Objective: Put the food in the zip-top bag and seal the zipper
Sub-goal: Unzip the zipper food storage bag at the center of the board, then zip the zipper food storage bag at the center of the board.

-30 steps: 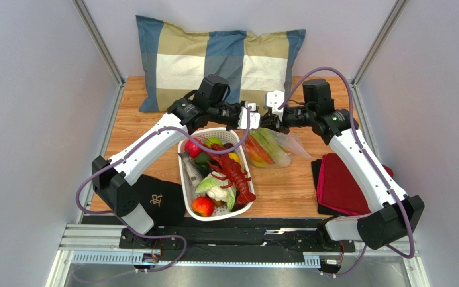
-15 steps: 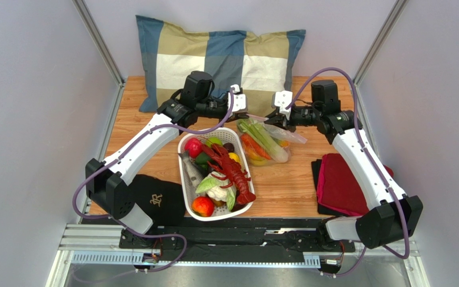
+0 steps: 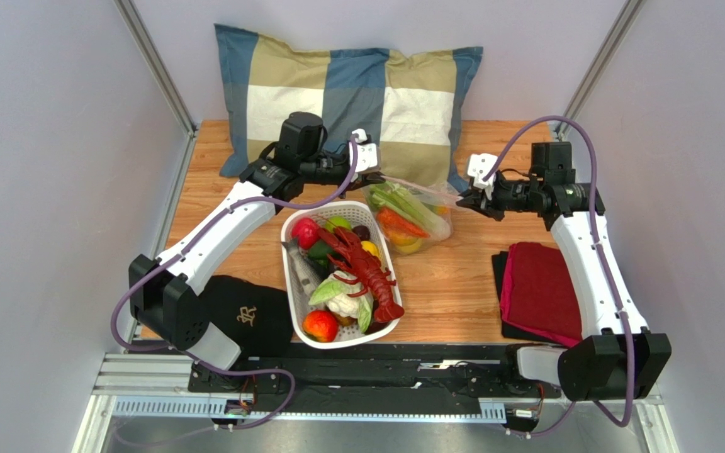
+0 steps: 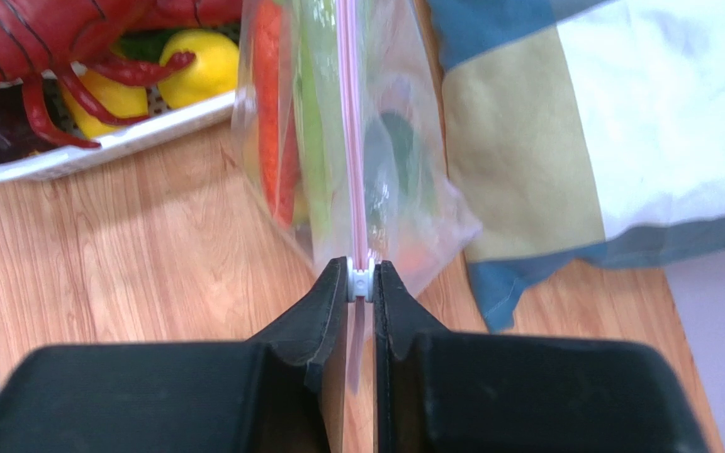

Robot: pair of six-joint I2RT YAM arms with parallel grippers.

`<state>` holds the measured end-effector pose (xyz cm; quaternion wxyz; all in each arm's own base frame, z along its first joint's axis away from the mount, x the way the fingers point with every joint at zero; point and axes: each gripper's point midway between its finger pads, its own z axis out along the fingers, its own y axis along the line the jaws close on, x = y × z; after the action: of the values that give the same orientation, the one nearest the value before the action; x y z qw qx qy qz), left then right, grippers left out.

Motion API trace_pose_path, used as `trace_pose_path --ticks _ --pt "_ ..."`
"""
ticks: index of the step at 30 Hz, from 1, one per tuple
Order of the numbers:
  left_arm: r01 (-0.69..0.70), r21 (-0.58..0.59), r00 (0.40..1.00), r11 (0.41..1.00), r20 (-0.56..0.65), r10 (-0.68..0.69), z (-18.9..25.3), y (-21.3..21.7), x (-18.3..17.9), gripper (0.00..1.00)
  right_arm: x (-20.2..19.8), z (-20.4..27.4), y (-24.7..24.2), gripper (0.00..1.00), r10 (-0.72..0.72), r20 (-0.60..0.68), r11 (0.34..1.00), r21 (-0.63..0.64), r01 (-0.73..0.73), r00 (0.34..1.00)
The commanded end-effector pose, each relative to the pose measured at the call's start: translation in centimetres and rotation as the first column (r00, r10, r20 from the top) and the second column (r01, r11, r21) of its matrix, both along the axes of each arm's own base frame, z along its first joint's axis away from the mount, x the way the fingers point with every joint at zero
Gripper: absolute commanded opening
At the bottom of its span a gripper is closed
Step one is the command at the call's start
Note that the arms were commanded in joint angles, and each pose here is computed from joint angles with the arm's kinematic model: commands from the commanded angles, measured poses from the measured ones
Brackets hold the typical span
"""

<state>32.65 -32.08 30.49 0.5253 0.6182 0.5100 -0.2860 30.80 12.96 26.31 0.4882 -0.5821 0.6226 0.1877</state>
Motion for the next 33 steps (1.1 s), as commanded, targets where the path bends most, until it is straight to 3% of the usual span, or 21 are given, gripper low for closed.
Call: trace_pose_path --ticks 1,2,5,6,9,11,23,26,33 --pt "-0.021 -0.093 0.987 0.995 0.159 0.035 5.9 1.8 0.1 0.0 -0.8 -1.6 -3.9 0.0 -0.102 -0.038 0.991 -0.09 0.098 0.994" --pt "-0.015 -0.091 0.987 0.996 0.156 0.029 5.8 1.7 0.1 0.0 -0.8 -1.3 -3.9 0.0 -0.105 -0.035 0.991 -0.083 0.101 0.994" --pt "0.005 -0.089 0.988 0.996 0.156 0.01 5.6 1.6 -0.1 0.0 -1.3 0.1 -3.4 0.48 -0.1 -0.021 0.994 -0.045 0.099 0.995" --pt "0.01 -0.088 0.988 0.996 0.157 0.004 5.6 1.5 -0.1 0.0 -1.5 0.7 -3.3 0.68 -0.105 -0.007 0.994 -0.033 0.105 0.994" --pt "0.033 -0.088 0.986 0.996 0.168 -0.018 5.4 1.5 -0.4 0.0 -1.4 1.0 -3.7 0.8 -0.136 0.033 0.991 -0.01 0.136 0.99" --pt "0.052 -0.088 0.985 0.995 0.171 -0.037 5.2 1.3 -0.7 0.0 -1.9 0.4 -4.1 0.82 -0.16 0.033 0.987 0.021 0.159 0.987" --pt "0.103 -0.092 0.982 0.99 0.167 -0.086 4.8 0.9 -1.1 0.0 0.1 1.7 -2.3 0.73 -0.116 0.104 0.969 0.231 0.089 0.988" --pt "0.103 -0.09 0.983 0.991 0.164 -0.087 4.7 0.8 -0.9 0.0 0.5 2.0 -1.9 0.64 -0.086 0.081 0.965 0.255 0.063 0.993" --pt "0.094 -0.082 0.984 0.992 0.159 -0.08 4.4 0.6 -0.4 0.0 0.1 2.9 -1.0 0.22 -0.035 0.067 0.959 0.283 0.015 0.997"
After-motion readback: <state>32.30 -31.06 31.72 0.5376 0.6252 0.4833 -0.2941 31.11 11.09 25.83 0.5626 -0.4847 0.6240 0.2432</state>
